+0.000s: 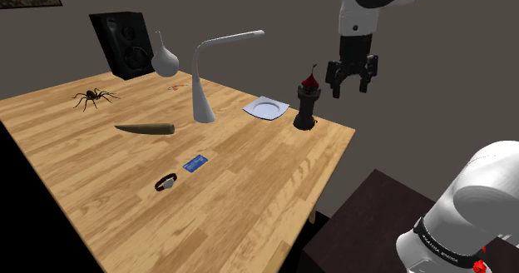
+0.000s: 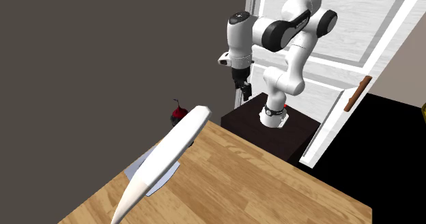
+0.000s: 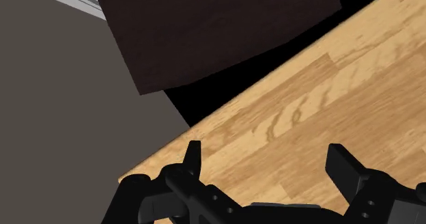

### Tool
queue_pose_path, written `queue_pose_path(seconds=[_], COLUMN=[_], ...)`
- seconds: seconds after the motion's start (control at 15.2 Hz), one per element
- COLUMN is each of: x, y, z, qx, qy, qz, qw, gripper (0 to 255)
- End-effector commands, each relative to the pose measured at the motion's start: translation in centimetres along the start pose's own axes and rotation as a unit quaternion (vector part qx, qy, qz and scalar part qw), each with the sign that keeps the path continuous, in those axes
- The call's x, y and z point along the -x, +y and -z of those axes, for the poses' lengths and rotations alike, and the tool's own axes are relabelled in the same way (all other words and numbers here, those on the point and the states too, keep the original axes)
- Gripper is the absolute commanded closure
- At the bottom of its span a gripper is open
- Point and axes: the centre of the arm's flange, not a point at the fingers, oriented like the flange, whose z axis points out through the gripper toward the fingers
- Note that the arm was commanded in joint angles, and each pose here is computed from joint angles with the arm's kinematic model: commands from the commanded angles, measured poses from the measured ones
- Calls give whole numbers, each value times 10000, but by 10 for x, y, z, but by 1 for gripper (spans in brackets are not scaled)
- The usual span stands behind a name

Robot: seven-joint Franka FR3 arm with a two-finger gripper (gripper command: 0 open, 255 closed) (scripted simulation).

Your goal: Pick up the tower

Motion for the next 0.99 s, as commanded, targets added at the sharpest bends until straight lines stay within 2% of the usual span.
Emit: queue_pose_path(seconds=[0.0,0.2,0.46,0.66,0.92], x=[-27,-65,-114,-150,-197], y=[-3,-3,4,13,33], z=[4,11,20,27,37], qx=[-75,-184,-327,-433,-573], qy=[18,45,80,106,140], qz=[-379,-924,-1646,-2181,-2884], qw=[9992,9955,9858,9749,9557], gripper=[0,0,0,0,0])
